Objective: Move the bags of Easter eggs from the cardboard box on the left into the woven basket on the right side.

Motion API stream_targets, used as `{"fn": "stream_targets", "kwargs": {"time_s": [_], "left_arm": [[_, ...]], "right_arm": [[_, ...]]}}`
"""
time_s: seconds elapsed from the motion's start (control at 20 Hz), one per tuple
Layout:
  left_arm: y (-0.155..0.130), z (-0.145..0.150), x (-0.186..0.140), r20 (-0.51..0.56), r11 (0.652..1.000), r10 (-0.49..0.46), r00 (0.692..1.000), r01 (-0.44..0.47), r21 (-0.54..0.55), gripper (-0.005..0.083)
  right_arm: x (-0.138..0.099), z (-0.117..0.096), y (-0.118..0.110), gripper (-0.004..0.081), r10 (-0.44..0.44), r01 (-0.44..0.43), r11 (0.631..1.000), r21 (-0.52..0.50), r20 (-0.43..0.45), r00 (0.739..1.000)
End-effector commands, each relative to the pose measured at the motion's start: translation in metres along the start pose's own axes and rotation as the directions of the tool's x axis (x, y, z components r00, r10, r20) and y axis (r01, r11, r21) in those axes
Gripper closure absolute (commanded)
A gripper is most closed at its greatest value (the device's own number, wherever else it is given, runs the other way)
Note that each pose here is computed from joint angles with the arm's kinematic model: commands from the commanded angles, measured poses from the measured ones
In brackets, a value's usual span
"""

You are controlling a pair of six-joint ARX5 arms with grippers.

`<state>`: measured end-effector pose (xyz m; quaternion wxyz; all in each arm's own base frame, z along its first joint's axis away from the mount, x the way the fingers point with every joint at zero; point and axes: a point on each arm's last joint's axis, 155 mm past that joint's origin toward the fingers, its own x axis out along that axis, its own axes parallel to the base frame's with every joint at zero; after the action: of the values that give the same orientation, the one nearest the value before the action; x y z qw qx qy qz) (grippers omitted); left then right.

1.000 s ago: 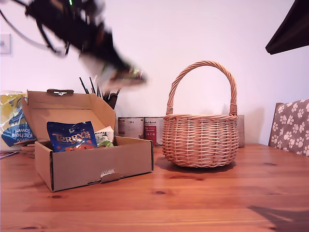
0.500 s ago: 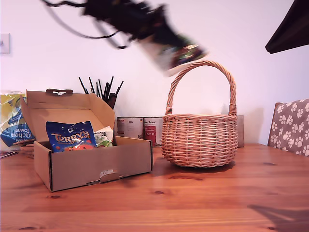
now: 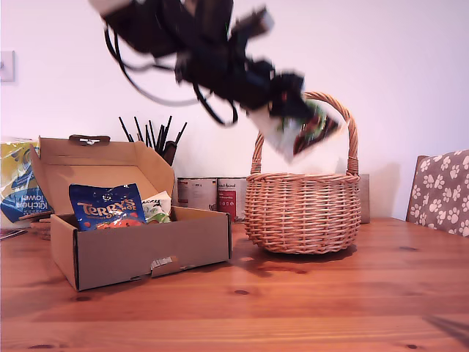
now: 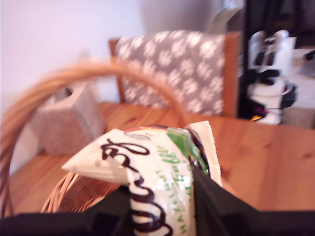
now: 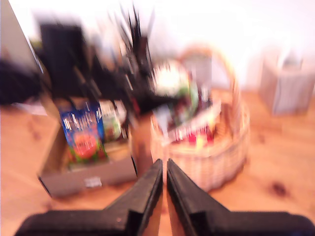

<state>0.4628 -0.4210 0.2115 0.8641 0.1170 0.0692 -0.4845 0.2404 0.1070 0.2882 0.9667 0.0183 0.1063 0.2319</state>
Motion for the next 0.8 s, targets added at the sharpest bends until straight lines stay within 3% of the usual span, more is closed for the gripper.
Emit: {"fn": "stream_targets", "kwargs": {"time_s": [0.0,0.15,0.5,0.55,0.7,0.75], "left_arm": [[0.002,-0.017,0.008,-0.016,1.0,0.007,1.0,-0.007,-0.012,0.0594],[0.005,-0.028,0.013,-0.026,1.0,0.027,0.999,-0.027,-0.012,0.0593],[0.009,-0.021,0.019,0.027,0.998,0.057,0.998,-0.058,0.02,0.059],[0.009,-0.021,0.019,0.026,0.998,0.058,0.998,-0.058,0.02,0.0556],[0.008,-0.015,0.019,0.048,0.998,0.059,0.997,-0.061,0.034,0.021],[0.009,-0.013,0.019,0.053,0.997,0.064,0.997,-0.066,0.036,0.0183]], "right_arm": [[-0.004,0.006,0.0,0.078,-0.006,0.006,1.0,0.004,0.01,1.0],[-0.004,0.0,0.0,0.078,-0.006,0.006,1.0,0.008,-0.014,1.0],[-0.005,-0.004,0.002,0.078,0.009,-0.009,1.0,0.011,-0.029,1.0],[-0.005,-0.004,0.003,0.078,0.011,-0.011,1.0,0.011,-0.03,0.999],[-0.005,-0.004,0.006,0.078,0.029,-0.028,1.0,0.011,-0.03,0.999],[-0.005,-0.004,0.008,0.078,0.038,-0.038,0.999,0.011,-0.031,0.999]]}}
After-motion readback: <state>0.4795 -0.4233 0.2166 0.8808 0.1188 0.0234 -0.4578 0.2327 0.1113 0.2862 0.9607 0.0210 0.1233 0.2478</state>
